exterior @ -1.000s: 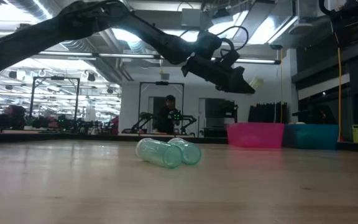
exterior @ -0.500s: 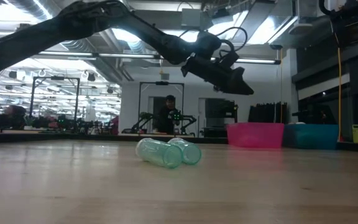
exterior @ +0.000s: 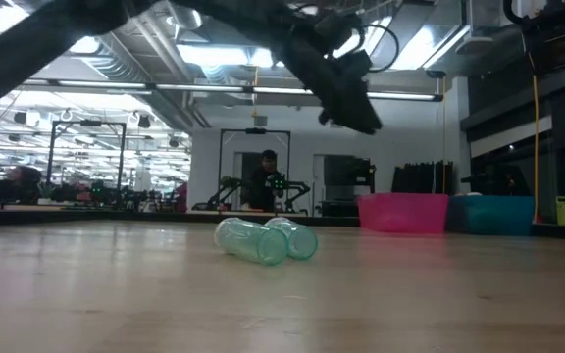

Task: Pick and place medicine bottles into bin by pill shape (circle, oval)
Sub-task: Put the blue tablet bottle into the red bin

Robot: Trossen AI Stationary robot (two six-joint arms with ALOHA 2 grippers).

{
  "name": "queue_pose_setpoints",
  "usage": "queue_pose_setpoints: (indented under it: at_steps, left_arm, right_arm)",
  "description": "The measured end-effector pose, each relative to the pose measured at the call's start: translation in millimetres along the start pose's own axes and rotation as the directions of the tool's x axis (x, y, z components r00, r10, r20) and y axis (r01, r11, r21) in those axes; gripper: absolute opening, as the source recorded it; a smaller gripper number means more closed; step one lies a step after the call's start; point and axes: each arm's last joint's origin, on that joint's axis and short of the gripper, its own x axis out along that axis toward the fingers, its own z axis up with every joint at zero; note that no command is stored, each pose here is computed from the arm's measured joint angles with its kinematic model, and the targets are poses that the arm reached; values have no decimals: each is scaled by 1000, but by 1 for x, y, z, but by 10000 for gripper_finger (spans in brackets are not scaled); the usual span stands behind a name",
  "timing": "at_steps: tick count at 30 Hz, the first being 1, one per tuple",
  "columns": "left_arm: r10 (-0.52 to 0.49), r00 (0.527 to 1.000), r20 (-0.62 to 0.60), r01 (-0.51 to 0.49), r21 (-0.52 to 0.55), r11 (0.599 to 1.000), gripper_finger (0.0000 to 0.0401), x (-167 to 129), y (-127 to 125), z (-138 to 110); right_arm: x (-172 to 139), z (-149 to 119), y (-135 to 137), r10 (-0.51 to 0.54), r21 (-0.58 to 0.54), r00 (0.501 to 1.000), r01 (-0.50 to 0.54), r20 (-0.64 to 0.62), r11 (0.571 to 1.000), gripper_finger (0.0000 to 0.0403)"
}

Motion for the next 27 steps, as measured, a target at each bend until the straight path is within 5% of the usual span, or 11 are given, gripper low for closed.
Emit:
queue_pose_setpoints:
  at_steps: [5,9,19,27]
  left_arm:
    - [-50,971,-233,69,73,995,147,-24,-30,-10]
    - [-97,903,-418,155,106,982,147,-36,-58,-24]
    - [-130,547,-827,375,104,921,147,-68,-116,-62]
    - [-120,517,-847,412,124,903,147,-69,-155,-70]
  right_arm:
    - [0,0,0,0,0,1000,0,4,1000,239]
    - [0,0,0,0,4,1000,0,5,1000,239]
    - [0,0,0,-1,6,1000,1,5,1000,239]
    - [0,1,2,16,17,1000,-16,25,1000,239]
